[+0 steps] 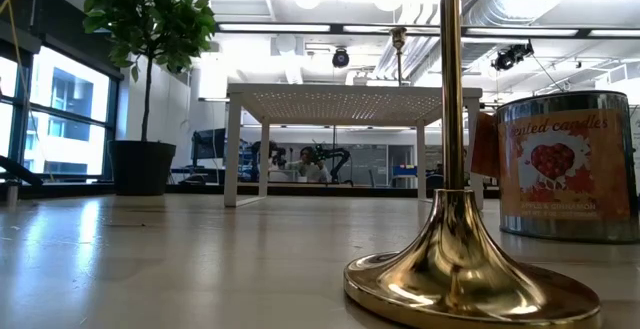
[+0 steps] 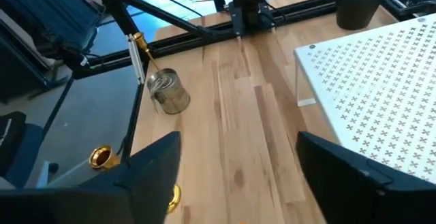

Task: Pick & Place candle stick holders
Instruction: Put the top silver scented candle on the shelf

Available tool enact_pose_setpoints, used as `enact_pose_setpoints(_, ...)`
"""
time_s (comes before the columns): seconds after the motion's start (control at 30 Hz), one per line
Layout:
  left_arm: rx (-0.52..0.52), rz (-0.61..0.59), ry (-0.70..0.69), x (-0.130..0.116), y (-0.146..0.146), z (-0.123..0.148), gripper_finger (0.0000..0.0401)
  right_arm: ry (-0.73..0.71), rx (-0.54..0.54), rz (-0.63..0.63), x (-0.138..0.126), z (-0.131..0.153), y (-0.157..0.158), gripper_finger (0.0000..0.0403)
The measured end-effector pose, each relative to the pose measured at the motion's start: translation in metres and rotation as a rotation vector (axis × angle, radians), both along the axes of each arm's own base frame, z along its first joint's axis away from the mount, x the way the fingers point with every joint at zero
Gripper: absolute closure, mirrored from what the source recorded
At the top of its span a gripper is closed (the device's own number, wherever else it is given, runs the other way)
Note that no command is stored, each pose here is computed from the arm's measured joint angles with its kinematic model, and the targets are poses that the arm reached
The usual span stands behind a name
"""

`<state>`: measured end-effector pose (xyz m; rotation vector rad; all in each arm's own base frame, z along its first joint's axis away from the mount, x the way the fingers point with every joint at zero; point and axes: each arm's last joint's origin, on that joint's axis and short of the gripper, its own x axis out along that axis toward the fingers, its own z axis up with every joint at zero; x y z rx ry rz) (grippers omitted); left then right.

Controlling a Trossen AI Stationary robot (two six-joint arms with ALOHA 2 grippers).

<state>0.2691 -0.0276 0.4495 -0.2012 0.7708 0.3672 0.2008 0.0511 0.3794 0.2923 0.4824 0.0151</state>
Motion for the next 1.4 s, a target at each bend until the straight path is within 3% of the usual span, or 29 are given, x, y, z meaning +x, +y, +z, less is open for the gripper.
enact_pose_setpoints(0.17, 0.0, 0.0, 0.0, 0.0, 0.0, 0.0, 0.0151, -0.025, -0.008, 0.007, 0.001, 0.002, 0.0, 0.0021)
enact_pose_setpoints(0.23, 0.0, 0.0, 0.0, 0.0, 0.0, 0.0, 0.0151, -0.027, -0.008, 0.007, 0.001, 0.002, 0.0, 0.0009)
enact_pose_setpoints(0.8, 0.0, 0.0, 0.0, 0.0, 0.0, 0.0, 0.0151, -0.032, 0.028, -0.022, 0.002, 0.003, 0.0, 0.0003)
enact_pose_setpoints(1.03, 0.0, 0.0, 0.0, 0.0, 0.0, 0.0, 0.0151, 0.023, 0.075, 0.084, -0.001, -0.001, 0.005, 0.0004)
enact_pose_setpoints(1.4, 0.0, 0.0, 0.0, 0.0, 0.0, 0.0, 0.0151, 0.164, -0.129, 0.278, -0.017, -0.015, 0.026, 0.0004)
